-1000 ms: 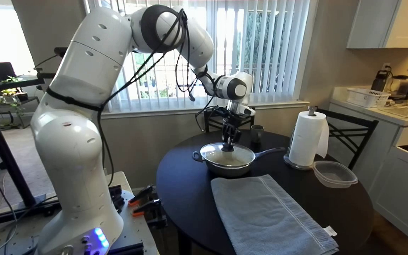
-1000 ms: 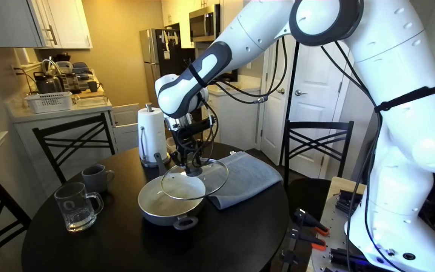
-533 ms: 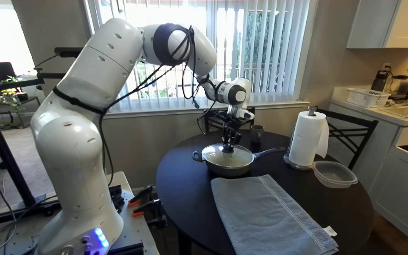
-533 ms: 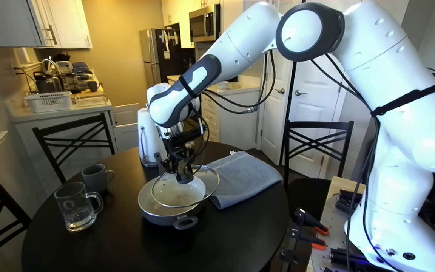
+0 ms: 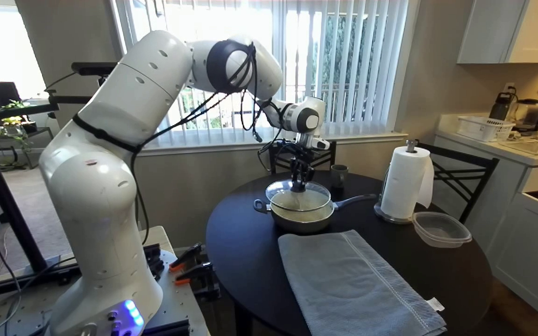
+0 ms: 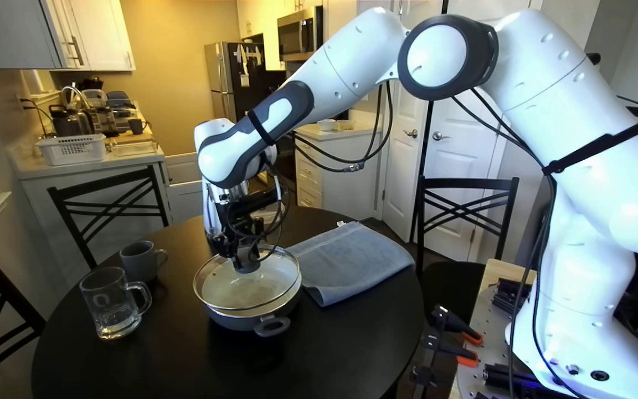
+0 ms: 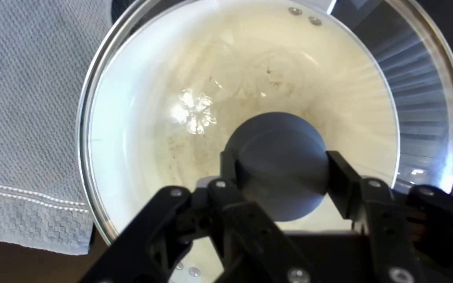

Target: Lift the lid from the towel and use it to cover the pan

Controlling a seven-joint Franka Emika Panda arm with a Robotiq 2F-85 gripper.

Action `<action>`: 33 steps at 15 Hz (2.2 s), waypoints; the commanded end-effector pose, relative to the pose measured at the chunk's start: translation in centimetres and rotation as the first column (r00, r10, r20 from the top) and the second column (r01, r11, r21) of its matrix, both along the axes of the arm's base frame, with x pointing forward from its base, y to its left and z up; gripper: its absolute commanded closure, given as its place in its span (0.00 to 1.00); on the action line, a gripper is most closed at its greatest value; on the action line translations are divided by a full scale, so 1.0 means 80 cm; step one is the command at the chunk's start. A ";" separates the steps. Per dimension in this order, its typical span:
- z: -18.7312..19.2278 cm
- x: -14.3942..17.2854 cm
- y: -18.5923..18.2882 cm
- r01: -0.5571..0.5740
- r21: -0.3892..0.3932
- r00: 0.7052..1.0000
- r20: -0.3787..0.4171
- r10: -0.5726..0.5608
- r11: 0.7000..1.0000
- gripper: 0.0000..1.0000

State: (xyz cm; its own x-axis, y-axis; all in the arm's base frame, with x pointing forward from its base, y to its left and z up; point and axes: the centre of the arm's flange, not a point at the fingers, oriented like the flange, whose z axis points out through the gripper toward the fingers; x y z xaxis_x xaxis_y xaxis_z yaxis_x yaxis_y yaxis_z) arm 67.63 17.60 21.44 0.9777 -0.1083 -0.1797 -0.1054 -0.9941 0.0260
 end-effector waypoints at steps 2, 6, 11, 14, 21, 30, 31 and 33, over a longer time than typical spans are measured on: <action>0.004 0.008 -0.009 -0.029 0.004 1.000 -0.001 0.029 1.000 0.68; -0.005 0.013 -0.034 0.003 -0.002 1.000 0.008 -0.003 1.000 0.68; -0.012 0.020 -0.052 0.039 0.001 0.999 0.030 -0.039 0.999 0.68; -0.030 0.014 -0.050 0.042 -0.004 0.999 0.028 -0.042 0.999 0.68; -0.046 0.010 -0.038 0.033 -0.001 0.999 0.022 -0.033 0.999 0.68; -0.049 0.005 -0.008 0.014 0.038 1.000 0.017 -0.014 0.999 0.68; -0.049 0.005 -0.009 0.014 0.030 1.000 0.018 -0.014 0.999 0.68; -0.050 0.004 -0.014 0.019 0.024 1.000 0.017 -0.019 1.000 0.68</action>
